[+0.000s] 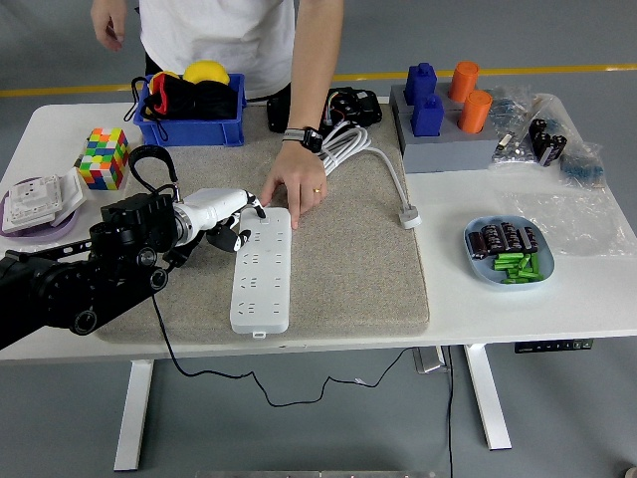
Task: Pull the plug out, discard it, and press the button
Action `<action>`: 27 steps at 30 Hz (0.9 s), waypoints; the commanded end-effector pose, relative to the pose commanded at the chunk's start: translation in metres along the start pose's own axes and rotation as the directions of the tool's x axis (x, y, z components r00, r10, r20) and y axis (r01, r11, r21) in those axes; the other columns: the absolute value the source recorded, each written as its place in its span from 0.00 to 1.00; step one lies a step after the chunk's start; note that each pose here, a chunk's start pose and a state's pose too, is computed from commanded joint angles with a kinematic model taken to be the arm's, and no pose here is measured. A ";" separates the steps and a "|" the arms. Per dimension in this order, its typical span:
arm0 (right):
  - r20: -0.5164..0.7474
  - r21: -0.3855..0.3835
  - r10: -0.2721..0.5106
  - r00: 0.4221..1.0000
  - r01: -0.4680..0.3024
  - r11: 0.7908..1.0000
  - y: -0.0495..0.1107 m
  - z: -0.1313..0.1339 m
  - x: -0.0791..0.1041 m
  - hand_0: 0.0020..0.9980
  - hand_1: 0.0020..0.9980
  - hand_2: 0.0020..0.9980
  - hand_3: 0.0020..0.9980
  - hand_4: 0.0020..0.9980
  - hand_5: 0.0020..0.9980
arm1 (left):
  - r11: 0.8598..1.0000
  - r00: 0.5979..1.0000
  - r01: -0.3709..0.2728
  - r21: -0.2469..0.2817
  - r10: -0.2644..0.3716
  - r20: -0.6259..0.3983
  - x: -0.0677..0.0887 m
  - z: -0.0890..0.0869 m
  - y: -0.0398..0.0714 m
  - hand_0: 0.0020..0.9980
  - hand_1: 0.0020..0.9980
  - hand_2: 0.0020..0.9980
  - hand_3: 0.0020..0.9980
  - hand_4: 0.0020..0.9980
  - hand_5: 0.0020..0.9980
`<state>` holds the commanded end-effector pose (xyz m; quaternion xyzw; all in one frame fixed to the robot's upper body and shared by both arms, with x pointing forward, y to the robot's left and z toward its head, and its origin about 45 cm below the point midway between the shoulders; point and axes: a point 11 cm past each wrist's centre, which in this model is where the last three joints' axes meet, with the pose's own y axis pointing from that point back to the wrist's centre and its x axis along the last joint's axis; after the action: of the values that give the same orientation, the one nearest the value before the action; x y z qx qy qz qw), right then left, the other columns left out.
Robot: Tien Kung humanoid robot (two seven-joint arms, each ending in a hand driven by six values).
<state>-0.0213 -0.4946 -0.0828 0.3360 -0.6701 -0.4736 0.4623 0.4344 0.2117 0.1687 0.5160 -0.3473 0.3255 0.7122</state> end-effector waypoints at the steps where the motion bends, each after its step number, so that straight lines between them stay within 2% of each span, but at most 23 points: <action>1: -0.001 -0.001 0.000 1.000 0.000 1.000 0.000 0.000 0.000 0.75 0.68 0.67 0.68 0.76 0.67 | 1.000 1.000 0.000 0.000 0.000 0.001 0.000 0.000 0.000 0.02 0.00 0.07 0.74 0.46 0.00; 10: -0.001 0.004 -0.001 1.000 0.001 1.000 0.000 -0.002 -0.001 0.75 0.68 0.67 0.68 0.76 0.67 | 0.999 0.999 0.037 -0.006 -0.037 0.006 -0.014 0.004 -0.001 0.02 0.00 0.07 0.73 0.46 0.00; 16: 0.000 0.001 -0.001 1.000 0.001 1.000 0.000 0.000 -0.001 0.75 0.68 0.67 0.68 0.76 0.67 | 0.999 0.999 0.041 -0.018 -0.041 0.001 -0.015 0.007 -0.001 0.02 0.00 0.07 0.73 0.46 0.00; 21: -0.001 -0.001 -0.002 1.000 0.002 1.000 0.000 0.000 -0.001 0.75 0.68 0.67 0.68 0.76 0.67 | 0.999 1.000 0.024 -0.021 -0.024 -0.012 -0.009 0.007 0.000 0.02 0.00 0.07 0.73 0.46 0.00; 27: -0.001 -0.001 -0.002 1.000 0.002 1.000 0.000 0.000 -0.001 0.75 0.68 0.67 0.68 0.76 0.67 | 0.999 0.999 -0.024 -0.031 0.022 -0.042 0.007 0.007 0.004 0.02 0.00 0.07 0.73 0.46 0.00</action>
<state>-0.0212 -0.4935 -0.0834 0.3369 -0.6693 -0.4741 0.4622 0.4342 0.2067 0.1781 0.4935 -0.3434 0.3389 0.7237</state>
